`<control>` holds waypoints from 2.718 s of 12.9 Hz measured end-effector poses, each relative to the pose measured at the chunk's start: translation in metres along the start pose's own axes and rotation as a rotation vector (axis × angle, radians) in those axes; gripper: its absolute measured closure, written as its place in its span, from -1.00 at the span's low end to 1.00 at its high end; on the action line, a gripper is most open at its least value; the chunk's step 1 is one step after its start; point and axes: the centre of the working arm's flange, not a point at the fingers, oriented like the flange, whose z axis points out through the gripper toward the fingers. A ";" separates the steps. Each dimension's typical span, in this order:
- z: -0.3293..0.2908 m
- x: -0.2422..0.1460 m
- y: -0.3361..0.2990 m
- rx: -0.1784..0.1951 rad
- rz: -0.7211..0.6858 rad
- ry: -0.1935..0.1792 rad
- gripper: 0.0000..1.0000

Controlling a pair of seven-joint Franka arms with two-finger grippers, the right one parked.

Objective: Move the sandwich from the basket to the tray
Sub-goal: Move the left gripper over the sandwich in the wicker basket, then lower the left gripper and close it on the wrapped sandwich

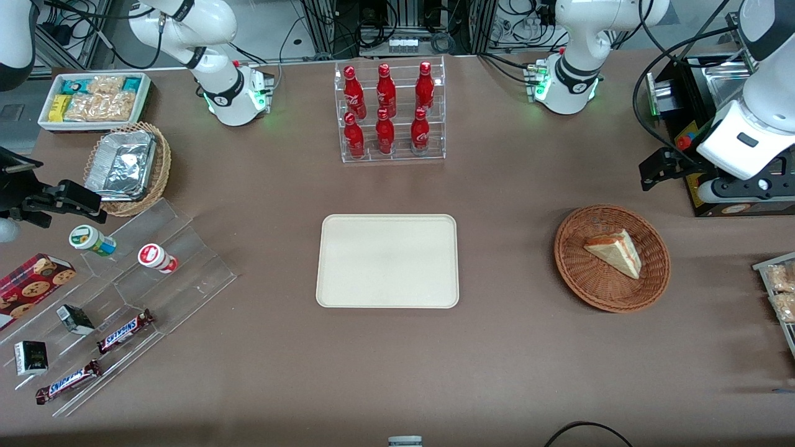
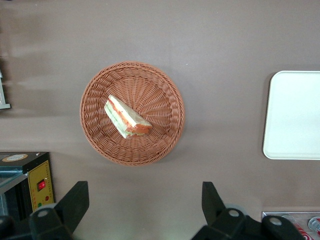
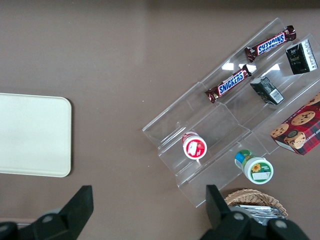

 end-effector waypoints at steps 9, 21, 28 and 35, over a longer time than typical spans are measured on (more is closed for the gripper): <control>0.088 0.022 -0.031 0.023 -0.408 -0.103 -1.00; 0.305 0.017 -0.091 0.021 -0.869 -0.041 -1.00; 0.376 0.015 -0.087 0.036 -0.980 -0.050 -0.99; 0.386 0.014 -0.082 0.049 -0.972 -0.073 0.00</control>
